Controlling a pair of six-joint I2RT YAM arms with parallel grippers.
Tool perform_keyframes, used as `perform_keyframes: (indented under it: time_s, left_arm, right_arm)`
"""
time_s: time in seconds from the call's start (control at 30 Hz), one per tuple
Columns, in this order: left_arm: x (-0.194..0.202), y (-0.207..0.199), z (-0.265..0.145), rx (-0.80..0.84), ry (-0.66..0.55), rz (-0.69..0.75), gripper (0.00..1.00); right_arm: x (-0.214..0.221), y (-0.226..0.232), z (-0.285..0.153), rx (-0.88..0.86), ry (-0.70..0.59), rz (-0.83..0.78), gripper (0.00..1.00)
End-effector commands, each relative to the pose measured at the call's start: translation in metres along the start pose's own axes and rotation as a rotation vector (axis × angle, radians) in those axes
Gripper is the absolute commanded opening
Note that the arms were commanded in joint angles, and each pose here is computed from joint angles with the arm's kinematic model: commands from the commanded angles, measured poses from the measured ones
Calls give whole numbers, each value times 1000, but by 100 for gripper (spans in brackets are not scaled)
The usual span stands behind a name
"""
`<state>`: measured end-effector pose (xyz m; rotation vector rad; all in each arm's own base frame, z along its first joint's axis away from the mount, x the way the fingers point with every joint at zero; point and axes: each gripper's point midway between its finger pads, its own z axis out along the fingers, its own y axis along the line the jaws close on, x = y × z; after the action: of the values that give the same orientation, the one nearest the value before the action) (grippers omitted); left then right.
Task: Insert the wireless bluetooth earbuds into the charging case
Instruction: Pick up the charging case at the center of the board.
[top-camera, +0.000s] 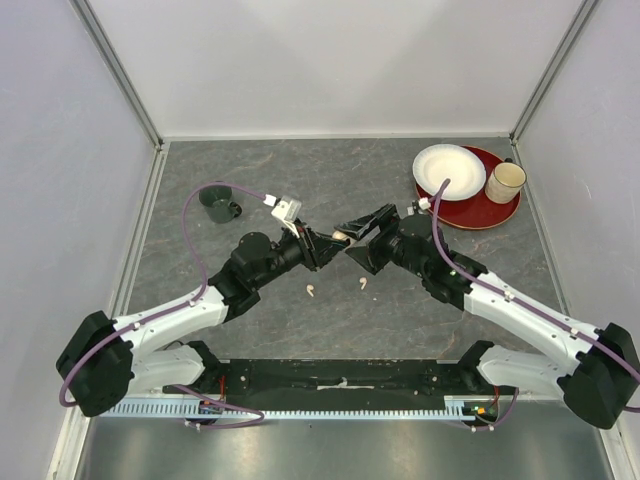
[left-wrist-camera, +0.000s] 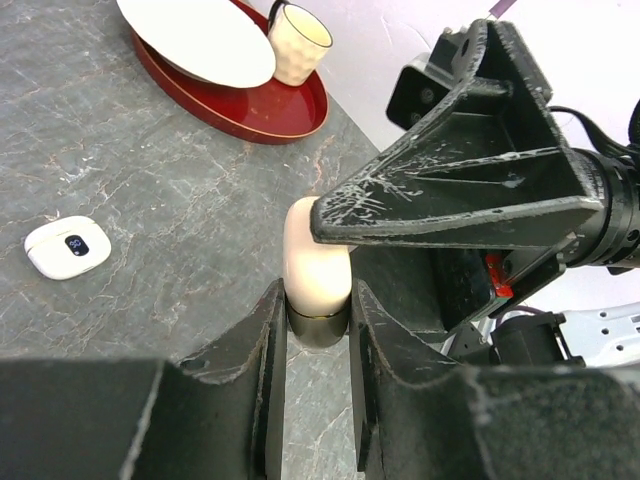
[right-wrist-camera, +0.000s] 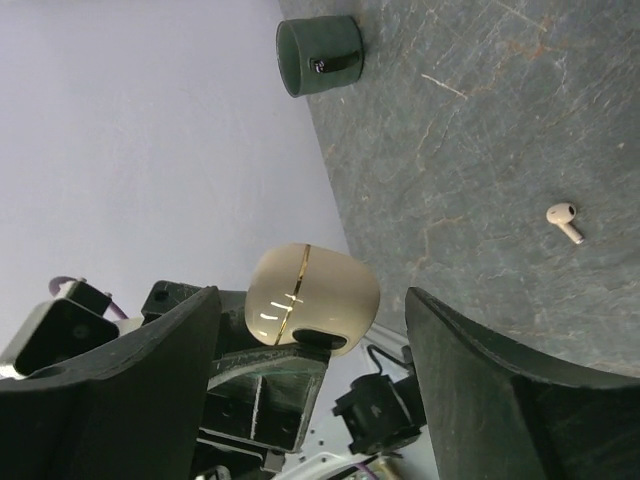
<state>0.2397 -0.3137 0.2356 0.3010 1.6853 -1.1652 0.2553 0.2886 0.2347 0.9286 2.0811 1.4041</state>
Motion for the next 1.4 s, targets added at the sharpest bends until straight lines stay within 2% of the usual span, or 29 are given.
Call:
perform_keyframes:
  time_s: [0.0, 0.2, 0.27, 0.47, 0.67, 0.93, 1.27, 1.37]
  left_arm:
    - [-29, -23, -3, 77, -82, 79, 2]
    - [-30, -36, -18, 151, -53, 240, 2]
    - [-30, -45, -26, 198, -46, 284, 2]
    - [-42, -64, -40, 285, -80, 402, 2]
    - [-39, -65, -39, 299, -62, 424, 2]
    - [-39, -64, -38, 291, -71, 417, 2]
    - [-40, -64, -38, 292, -71, 432, 2]
    - [-38, -65, -37, 302, -54, 431, 2]
  right_arm:
    - [0, 32, -15, -124, -5, -162, 82]
    - [-6, 43, -35, -190, -28, -270, 84]
    - [5, 48, -41, -217, 44, -306, 84]
    - [32, 61, -45, -265, 260, -274, 83]
    - [49, 87, -61, -408, 369, -176, 82]
    - [56, 71, -64, -358, 429, -108, 71]
    - [58, 65, -69, -325, 451, -70, 69]
    - [57, 62, -68, -313, 446, -52, 61]
